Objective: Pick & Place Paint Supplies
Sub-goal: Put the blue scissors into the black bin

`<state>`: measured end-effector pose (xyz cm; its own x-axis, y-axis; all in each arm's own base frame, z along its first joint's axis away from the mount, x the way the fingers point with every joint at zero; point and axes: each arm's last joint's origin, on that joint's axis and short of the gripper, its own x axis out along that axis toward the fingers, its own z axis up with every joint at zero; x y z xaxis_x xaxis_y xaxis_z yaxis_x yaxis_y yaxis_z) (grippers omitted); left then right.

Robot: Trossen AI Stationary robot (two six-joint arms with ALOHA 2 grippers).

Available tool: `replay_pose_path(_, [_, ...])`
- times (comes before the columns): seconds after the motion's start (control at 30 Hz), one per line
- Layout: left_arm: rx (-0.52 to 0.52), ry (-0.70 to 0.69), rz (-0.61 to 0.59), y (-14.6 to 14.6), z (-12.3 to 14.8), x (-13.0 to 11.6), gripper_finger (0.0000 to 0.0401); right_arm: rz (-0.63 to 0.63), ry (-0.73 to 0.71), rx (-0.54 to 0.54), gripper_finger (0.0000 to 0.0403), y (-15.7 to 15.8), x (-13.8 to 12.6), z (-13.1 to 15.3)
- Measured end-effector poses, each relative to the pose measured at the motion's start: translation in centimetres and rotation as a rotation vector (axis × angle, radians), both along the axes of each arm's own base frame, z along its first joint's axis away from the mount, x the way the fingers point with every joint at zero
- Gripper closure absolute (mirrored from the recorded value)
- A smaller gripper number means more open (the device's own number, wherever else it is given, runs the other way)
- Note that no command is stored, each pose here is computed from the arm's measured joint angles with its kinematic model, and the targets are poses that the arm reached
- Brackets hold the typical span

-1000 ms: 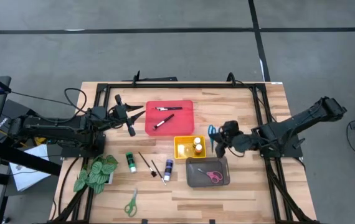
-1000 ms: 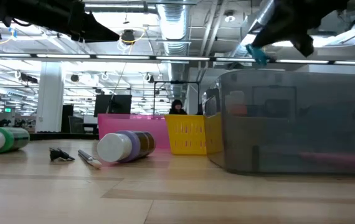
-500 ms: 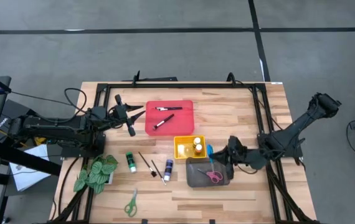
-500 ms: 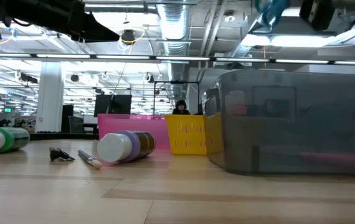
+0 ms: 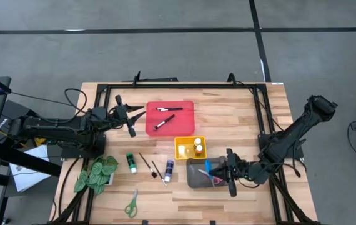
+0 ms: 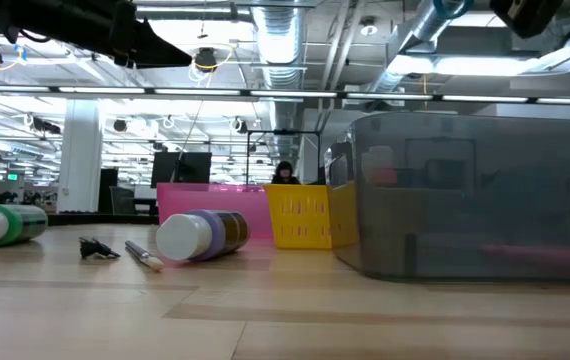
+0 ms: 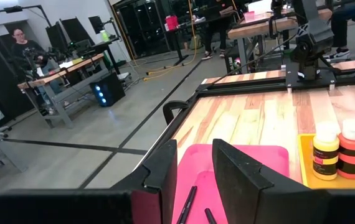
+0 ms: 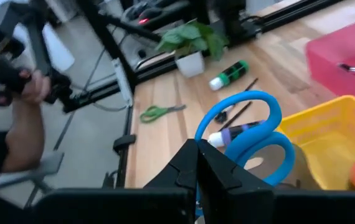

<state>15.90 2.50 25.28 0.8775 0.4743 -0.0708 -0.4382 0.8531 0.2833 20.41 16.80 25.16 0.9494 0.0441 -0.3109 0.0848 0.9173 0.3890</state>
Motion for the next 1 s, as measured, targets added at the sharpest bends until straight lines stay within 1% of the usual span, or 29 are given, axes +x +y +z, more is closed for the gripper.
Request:
replay_pose_path(0.17, [0.000,0.000,0.000,0.0,0.0,0.0,0.0306,0.057,0.003,-0.053,0.0403,0.3,0.1,-0.2])
replay_pose_path(0.23, [0.000,0.000,0.000,0.0,0.0,0.0,0.0306,0.078,0.004,-0.094,0.0403,0.2,0.2,-0.2])
replay_pose_path(0.53, [0.000,0.000,0.000,0.0,0.0,0.0,0.0306,0.309,0.021,-0.330,0.0403,-0.1,0.6,-0.5])
replay_pose_path(0.63, [0.000,0.000,0.000,0.0,0.0,0.0,0.0306,0.345,0.029,-0.402,0.0403,-0.2,0.6,-0.7])
replay_pose_path(0.8, [0.000,0.000,0.000,0.0,0.0,0.0,0.0306,0.423,0.050,-0.490,0.0403,-0.4,0.6,-1.0])
replay_pose_path(1.0, [0.000,0.000,0.000,0.0,0.0,0.0,0.0306,0.570,0.048,-0.571,0.0403,-0.6,0.8,-1.3])
